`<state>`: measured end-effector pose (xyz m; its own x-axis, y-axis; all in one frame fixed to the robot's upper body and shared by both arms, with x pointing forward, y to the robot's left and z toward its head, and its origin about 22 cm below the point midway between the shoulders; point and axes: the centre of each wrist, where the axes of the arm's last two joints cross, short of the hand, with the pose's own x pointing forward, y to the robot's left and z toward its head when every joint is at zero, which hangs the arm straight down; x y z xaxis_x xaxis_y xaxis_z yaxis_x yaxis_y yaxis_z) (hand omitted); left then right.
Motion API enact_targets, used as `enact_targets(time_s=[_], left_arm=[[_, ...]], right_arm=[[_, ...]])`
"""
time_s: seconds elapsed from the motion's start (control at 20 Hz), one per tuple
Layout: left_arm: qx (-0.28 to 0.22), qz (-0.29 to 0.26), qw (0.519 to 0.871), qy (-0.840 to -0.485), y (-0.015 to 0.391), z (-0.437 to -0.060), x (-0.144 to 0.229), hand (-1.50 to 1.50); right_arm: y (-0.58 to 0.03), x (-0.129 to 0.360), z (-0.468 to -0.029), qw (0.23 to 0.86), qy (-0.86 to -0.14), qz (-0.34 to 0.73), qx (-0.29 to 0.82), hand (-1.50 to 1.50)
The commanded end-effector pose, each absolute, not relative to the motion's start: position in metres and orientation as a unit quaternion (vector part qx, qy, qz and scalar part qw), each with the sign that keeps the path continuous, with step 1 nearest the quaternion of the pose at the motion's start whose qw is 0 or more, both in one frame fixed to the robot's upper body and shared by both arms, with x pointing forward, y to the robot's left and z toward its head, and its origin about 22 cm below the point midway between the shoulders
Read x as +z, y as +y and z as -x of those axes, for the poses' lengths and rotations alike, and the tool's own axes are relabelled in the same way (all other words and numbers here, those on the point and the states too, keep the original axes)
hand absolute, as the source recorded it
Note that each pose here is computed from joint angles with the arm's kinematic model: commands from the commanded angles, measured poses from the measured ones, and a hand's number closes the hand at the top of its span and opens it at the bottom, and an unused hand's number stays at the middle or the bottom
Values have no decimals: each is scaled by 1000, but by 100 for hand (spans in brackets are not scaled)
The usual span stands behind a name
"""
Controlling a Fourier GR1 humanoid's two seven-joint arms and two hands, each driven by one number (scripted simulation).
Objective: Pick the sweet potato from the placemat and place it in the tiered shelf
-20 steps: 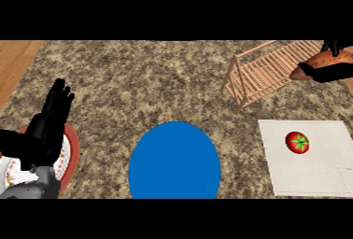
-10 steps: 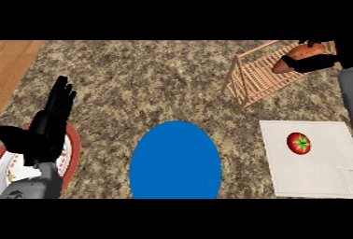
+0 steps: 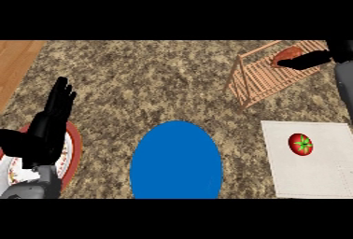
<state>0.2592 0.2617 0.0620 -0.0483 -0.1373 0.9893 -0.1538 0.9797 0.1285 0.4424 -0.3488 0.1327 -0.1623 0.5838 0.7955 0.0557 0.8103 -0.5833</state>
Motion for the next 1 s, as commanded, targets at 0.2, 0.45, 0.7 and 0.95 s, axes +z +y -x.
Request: enact_targets(time_s=[0.2,0.45,0.7,0.95], left_arm=[[9,-103,685,-721,268,-256,58,0],[13,-99,684,-723,256,-245,63,0],[17,-98,690,-717,255,-270,58,0],[9,-100,682,-724,271,-252,59,0]], right_arm=[[-369,141,-438,580,-784,152,159,-150],[-405,181,-431,598,-778,173,86,-150],[-454,177,-403,616,-757,214,29,-150],[-524,209,-354,633,-740,228,3,-150]])
